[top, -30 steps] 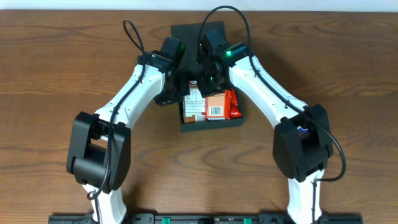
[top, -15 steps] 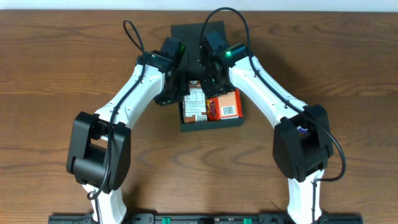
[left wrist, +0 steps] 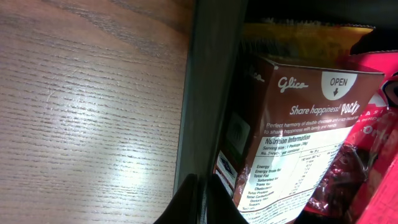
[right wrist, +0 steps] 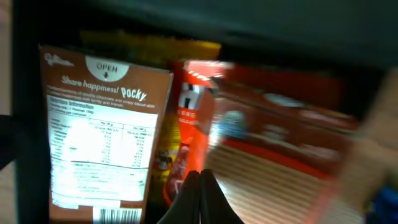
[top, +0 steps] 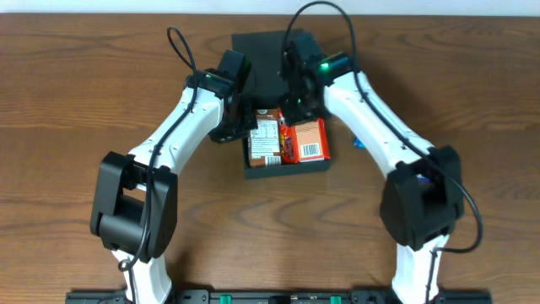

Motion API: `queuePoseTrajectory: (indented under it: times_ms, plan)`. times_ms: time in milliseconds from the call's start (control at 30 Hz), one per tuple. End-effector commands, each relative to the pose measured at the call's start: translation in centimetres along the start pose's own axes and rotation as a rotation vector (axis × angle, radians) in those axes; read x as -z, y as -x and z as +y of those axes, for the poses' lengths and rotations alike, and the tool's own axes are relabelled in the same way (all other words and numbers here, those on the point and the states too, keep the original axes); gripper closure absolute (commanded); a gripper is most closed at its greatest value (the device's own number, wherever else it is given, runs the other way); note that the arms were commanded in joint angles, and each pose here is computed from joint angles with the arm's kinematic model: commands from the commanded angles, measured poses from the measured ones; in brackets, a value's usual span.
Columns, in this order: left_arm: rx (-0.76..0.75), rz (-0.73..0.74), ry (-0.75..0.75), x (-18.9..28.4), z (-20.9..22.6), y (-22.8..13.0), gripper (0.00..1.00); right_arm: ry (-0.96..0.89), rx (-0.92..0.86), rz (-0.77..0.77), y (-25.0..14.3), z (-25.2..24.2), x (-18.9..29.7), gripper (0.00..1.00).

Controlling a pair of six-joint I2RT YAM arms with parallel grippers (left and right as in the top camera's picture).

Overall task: Pack container
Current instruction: 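Withdraw the right gripper and reach to the blue Oreo pack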

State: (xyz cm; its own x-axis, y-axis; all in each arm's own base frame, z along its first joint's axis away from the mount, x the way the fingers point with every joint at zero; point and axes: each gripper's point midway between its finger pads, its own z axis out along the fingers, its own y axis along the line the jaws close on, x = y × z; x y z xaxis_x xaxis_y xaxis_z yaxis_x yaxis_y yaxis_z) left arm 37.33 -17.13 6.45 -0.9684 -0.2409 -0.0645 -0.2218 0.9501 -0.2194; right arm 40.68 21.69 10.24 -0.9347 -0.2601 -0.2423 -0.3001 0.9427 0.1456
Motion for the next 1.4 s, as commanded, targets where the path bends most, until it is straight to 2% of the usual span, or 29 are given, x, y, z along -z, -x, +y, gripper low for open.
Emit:
queuePoseTrajectory:
  times_ms: [0,167,267,533,733,933,1067,1367]
  plan:
    - [0.027,-0.014,0.086,-1.1,2.1,0.8,0.94,0.019,0.003,-0.121,2.2,-0.3,4.4,0.99]
    - [0.027,-0.014,0.086,-1.1,2.1,0.8,0.94,0.003,0.013,-0.175,2.6,-2.0,7.0,0.98]
    - [0.027,-0.014,0.087,-1.1,2.1,0.8,0.94,-0.069,0.03,-0.174,2.2,-5.2,8.4,0.98]
    - [0.026,-0.014,0.087,-1.1,2.1,0.8,0.94,-0.394,0.094,0.059,-3.9,-17.3,11.8,0.98]
    - [-0.003,-0.018,0.09,-1.0,2.6,1.2,0.94,-0.382,0.212,0.103,-4.8,-20.1,11.1,0.98]
    - [-0.028,-0.034,0.081,-0.8,3.4,2.3,0.94,-0.349,0.371,0.127,-5.0,-20.5,10.0,0.99]
    - [-0.079,-0.064,0.062,-0.7,3.1,3.2,0.94,-0.262,0.445,0.145,-5.8,-19.4,8.4,0.99]
    - [-0.112,-0.077,0.044,0.0,2.4,3.7,0.92,-0.189,0.466,0.178,-7.7,-18.6,5.5,0.98]
